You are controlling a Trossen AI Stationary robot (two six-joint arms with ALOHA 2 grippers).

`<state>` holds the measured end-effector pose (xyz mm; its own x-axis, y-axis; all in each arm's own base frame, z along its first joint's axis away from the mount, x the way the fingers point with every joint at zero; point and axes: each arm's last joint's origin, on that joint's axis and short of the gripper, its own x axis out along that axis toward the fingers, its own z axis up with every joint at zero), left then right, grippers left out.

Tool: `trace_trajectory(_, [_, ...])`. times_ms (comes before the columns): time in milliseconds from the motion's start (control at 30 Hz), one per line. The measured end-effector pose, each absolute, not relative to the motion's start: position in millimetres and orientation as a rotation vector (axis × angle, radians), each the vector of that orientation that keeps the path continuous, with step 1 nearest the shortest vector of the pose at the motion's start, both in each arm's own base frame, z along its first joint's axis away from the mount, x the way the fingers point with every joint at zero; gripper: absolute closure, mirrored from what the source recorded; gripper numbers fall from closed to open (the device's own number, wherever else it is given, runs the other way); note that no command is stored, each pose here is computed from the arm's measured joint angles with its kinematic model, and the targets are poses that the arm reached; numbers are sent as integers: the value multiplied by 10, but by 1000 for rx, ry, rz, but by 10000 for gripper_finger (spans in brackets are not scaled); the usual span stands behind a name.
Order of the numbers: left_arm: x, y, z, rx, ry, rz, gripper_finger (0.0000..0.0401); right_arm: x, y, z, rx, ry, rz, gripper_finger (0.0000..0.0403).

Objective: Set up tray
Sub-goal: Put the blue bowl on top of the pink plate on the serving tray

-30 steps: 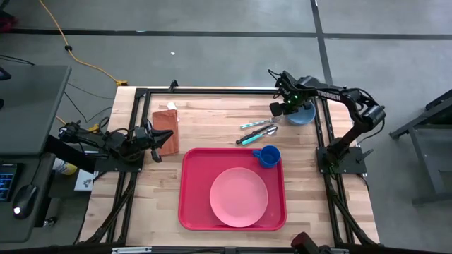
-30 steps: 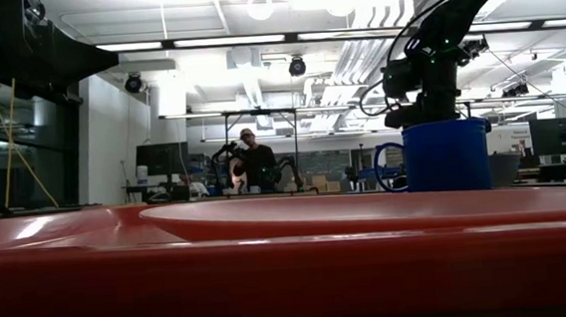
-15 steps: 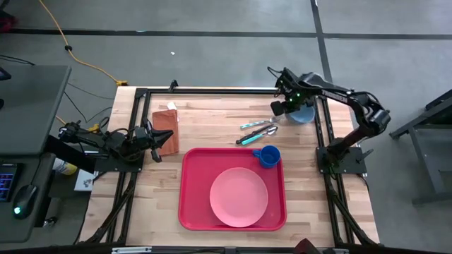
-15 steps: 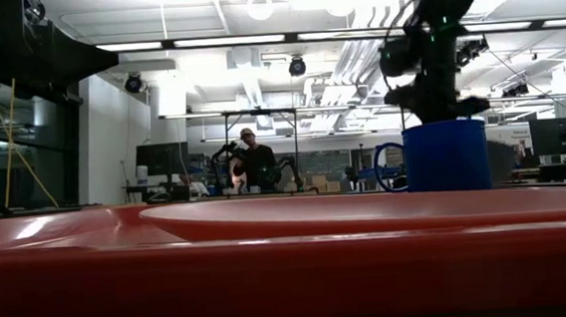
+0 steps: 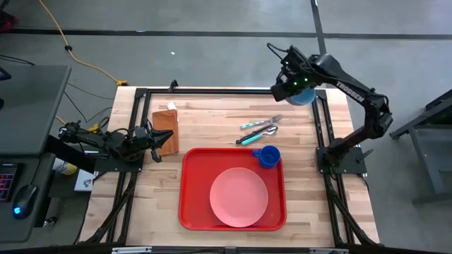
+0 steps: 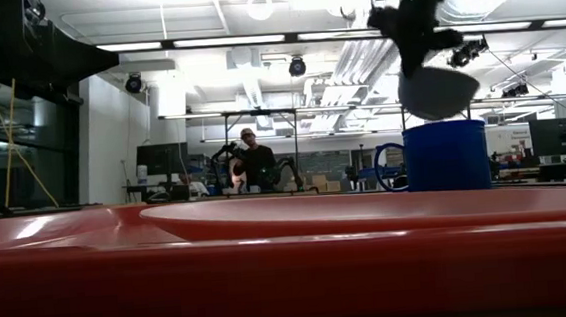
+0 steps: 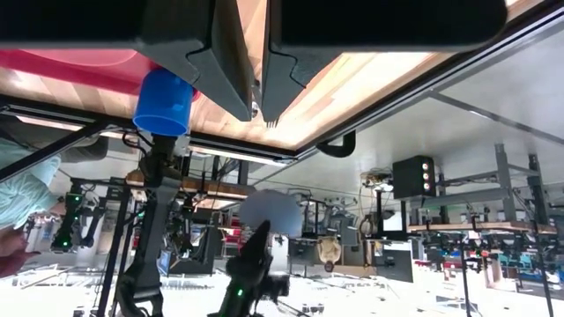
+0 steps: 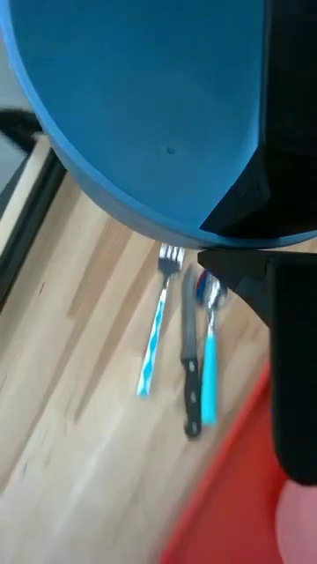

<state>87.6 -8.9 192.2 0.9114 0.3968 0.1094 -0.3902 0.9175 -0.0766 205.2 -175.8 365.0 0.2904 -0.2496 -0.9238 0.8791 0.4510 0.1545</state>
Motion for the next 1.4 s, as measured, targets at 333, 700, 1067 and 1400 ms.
trace_trajectory(333, [876,-89,1922,-53,-124,406,341,2464,-1179,4101,741,831,-540,402])
trace_trajectory(700, [880,-91,1903,-45,-106,398,341,2890,-236,4198,755,762,-216,403])
trace_trajectory(1067, [881,-95,1903,-67,-110,384,341,3005,680,4157,681,799,11,403])
trace_trajectory(1400, [877,-86,1905,-71,-113,416,341,3403,1314,3461,552,1073,55,403])
